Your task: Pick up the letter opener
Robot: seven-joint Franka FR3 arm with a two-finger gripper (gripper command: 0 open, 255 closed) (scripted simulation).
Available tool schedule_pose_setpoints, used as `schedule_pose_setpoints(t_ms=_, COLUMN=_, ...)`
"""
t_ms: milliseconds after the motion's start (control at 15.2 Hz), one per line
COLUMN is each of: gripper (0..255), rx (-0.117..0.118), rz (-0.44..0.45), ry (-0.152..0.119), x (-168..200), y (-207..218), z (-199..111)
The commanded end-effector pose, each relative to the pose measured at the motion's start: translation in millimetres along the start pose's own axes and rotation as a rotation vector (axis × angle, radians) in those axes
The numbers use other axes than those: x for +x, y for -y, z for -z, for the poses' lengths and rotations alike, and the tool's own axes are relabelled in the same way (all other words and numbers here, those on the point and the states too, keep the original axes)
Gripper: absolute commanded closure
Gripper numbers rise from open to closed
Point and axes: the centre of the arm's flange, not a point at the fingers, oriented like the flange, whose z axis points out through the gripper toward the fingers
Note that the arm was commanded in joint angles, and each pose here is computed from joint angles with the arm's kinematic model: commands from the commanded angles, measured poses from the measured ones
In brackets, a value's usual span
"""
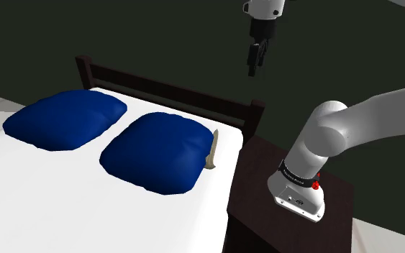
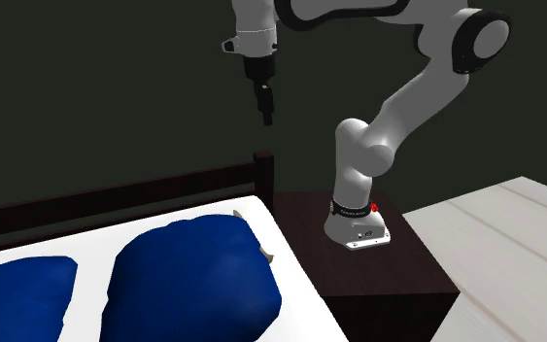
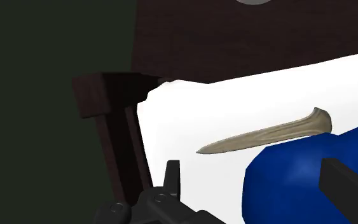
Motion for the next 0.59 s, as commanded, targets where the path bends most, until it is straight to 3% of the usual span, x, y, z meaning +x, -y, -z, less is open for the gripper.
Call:
schedule_pose_setpoints(t_ms=0, gripper=0, rx=0.000, rz=0.000, ry=0.000, x=0, y=0, z=0)
schedule_pose_setpoints(t_ms=528, gripper=0, rx=0.056, rz=-0.433, ry=0.010, x=31, y=19, z=-97)
